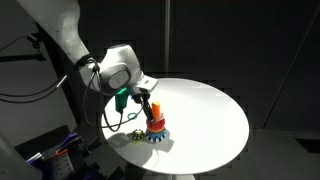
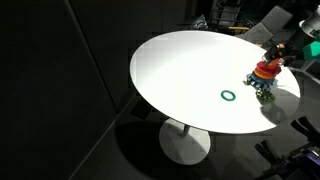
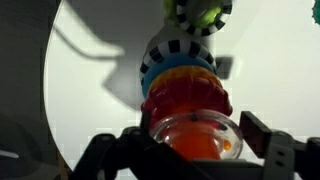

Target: Take a ring off of the ring toss toy

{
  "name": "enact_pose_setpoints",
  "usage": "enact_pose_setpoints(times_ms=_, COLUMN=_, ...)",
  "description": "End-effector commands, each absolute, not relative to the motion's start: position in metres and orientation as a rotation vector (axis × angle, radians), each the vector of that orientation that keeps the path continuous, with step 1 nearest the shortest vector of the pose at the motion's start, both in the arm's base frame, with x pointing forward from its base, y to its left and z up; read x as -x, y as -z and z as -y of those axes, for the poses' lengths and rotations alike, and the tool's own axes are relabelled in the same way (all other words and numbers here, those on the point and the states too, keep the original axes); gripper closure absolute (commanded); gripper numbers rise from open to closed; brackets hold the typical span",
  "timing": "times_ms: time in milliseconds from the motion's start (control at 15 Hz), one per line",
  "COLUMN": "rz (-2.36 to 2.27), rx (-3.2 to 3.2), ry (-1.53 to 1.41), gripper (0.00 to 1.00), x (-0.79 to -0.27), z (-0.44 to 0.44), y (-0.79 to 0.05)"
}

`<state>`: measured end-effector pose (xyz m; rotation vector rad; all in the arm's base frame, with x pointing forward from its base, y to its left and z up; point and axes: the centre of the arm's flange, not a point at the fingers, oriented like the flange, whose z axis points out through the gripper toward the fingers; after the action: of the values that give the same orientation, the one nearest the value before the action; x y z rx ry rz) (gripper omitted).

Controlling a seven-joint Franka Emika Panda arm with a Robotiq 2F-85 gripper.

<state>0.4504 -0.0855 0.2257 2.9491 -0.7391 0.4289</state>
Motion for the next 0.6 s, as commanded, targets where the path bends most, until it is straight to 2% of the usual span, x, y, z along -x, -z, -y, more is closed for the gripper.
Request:
enact_pose_setpoints(times_ms=0, rz=0.745, rx=-2.957, ry=-0.467, gripper=0.37, x=-0.437, z=0.081, y=-0.259)
enact_pose_setpoints(times_ms=533, rz=0.76, rx=-2.976, ry=-0.52, gripper=0.37, x=-0.423, z=0.069, y=-0.315)
